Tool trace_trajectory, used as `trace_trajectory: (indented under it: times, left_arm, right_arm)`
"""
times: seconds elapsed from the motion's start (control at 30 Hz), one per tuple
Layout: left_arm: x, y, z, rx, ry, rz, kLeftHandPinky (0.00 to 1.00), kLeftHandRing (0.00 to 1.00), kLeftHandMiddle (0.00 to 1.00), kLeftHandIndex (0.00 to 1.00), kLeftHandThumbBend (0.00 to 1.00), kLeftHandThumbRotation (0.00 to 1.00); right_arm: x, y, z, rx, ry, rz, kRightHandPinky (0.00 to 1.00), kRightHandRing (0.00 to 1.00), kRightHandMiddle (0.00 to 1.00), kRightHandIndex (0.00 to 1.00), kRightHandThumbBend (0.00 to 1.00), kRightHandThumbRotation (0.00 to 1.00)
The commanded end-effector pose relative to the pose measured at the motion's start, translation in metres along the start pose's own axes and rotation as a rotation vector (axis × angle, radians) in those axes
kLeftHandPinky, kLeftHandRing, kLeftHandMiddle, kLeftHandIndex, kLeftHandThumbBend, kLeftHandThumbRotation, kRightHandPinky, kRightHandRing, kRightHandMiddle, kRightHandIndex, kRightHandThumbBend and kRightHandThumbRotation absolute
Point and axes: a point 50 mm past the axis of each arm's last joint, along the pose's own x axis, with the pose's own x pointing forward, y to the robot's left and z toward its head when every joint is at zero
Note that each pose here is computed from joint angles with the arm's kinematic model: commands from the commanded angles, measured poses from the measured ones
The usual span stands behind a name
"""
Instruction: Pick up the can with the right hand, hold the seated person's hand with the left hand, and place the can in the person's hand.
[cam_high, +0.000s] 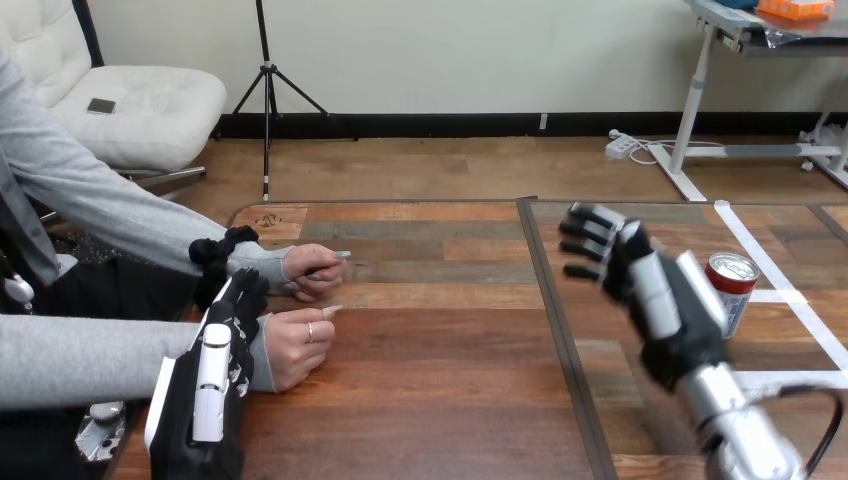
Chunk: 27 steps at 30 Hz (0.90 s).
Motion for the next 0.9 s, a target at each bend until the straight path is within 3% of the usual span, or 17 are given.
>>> trace_trajectory:
  times: [0.0,0.67,0.87]
  left_arm:
    - [0.021,-0.011,0.013,0.005,-0.09,-0.029,0.99,0.94,0.91,0.9,0.42,1.0]
    - [0.022,-0.009,0.013,-0.01,-0.088,-0.042,0.99,0.95,0.9,0.91,0.43,1.0]
    - [0.021,-0.009,0.013,-0.001,-0.089,-0.041,1.0,0.95,0.9,0.9,0.42,1.0]
  right_arm:
    - [0.041,-0.02,0.062,-0.057,-0.218,-0.042,0.75,0.82,0.81,0.82,0.99,0.92]
    - [0.056,-0.051,0.094,-0.107,-0.272,-0.136,0.77,0.83,0.82,0.82,0.94,0.94]
    - [0.059,-0.063,0.103,-0.133,-0.284,-0.189,0.74,0.81,0.8,0.81,0.93,0.94]
